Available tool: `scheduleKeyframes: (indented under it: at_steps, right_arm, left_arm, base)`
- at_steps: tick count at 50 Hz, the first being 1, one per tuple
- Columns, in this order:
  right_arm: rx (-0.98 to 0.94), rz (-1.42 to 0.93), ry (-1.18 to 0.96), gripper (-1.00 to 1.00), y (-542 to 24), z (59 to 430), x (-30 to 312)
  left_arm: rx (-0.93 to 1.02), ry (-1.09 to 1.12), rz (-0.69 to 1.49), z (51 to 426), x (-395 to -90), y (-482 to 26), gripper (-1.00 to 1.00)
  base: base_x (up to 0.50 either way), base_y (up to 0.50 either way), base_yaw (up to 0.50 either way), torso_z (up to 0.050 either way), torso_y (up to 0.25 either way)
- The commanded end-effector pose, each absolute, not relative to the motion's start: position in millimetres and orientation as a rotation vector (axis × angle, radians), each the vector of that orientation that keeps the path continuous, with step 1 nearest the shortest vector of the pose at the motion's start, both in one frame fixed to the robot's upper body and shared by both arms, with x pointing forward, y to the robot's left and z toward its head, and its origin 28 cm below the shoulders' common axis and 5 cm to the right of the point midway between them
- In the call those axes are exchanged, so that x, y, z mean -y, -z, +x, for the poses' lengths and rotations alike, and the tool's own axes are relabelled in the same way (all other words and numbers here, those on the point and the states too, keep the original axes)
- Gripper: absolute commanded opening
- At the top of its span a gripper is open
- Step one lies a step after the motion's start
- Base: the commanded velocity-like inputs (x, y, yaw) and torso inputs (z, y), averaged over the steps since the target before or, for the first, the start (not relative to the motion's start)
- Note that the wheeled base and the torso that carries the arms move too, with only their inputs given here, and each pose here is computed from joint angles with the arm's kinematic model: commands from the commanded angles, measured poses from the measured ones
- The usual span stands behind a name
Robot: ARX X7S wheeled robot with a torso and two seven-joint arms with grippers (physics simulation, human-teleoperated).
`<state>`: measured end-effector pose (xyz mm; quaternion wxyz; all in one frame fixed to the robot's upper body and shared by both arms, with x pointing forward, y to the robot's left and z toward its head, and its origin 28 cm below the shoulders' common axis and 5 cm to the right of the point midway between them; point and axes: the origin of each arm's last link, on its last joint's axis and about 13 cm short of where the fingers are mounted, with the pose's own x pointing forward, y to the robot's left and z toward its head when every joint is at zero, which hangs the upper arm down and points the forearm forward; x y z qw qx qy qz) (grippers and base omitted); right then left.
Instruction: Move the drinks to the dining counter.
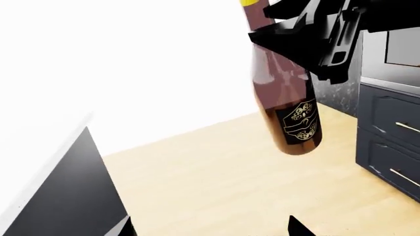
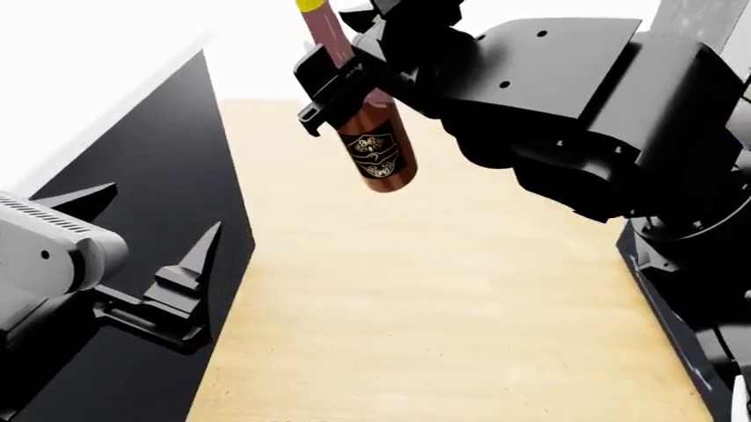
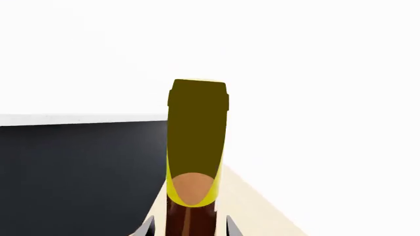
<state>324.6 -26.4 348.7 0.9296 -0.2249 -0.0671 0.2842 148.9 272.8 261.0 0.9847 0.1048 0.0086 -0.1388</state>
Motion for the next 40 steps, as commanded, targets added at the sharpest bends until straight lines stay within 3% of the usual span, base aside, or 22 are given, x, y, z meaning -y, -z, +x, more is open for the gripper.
scheduleKeyframes:
  at_steps: [1, 40]
  right_arm:
    - [0.24, -0.496, -0.47, -1.0, -366.3, 326.0, 34.2]
    - [0.226, -0.506, -0.474, -1.0, -365.9, 326.8, 33.4]
  left_arm:
    - [-0.018, 0.281, 0.213, 148.9, -272.3, -260.6, 1.0]
    - [-0.015, 0.282, 0.215, 148.5, -272.7, -261.6, 1.0]
  base:
    - [0.0, 0.0, 0.5, 0.0, 0.0]
    - [0.0, 0.0, 0.5, 0.001, 0.003]
